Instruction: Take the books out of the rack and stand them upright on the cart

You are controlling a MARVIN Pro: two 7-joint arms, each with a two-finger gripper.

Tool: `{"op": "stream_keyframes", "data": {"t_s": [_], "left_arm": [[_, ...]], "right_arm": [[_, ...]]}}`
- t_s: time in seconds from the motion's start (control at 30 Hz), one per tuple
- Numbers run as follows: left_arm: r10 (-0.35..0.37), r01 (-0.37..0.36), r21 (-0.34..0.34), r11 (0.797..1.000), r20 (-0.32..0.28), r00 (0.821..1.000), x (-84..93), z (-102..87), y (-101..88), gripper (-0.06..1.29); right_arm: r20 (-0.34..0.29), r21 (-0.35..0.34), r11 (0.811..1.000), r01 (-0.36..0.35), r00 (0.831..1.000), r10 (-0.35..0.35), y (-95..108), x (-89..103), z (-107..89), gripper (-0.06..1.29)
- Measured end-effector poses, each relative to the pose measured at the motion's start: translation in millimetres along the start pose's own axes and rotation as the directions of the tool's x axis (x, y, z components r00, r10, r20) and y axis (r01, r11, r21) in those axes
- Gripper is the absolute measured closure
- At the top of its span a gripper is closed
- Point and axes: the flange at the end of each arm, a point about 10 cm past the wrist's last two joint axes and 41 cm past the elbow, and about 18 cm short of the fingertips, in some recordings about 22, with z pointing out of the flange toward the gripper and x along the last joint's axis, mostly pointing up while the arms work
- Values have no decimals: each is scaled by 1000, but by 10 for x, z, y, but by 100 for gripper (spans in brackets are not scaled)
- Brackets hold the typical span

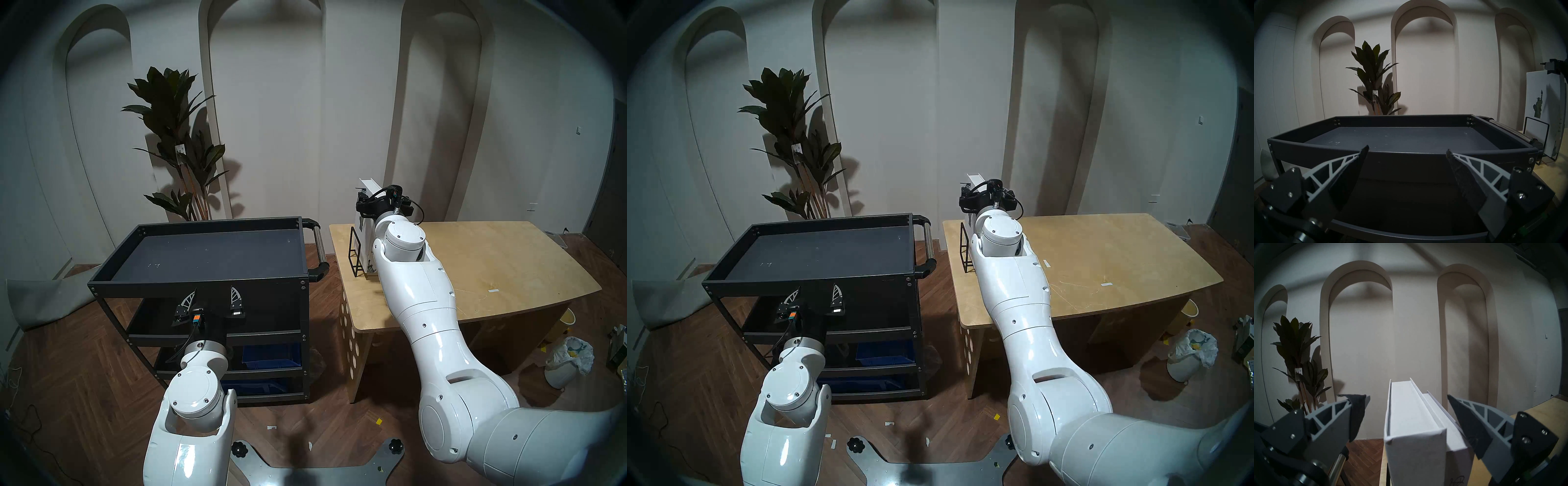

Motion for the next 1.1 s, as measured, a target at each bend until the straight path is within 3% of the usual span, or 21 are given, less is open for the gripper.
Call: {"op": "stream_keyframes", "data": {"t_s": [0.73, 1.1], "left_arm": [[-2, 2, 11, 1000, 1, 1000, -3, -4, 11, 0], [-6, 6, 12, 1000, 1, 1000, -2, -5, 18, 0]], "right_arm": [[6, 23, 1000, 14, 1000, -14, -22, -55, 80, 0], [-13, 34, 999, 14, 1000, -14, -33, 17, 62, 0]]}}
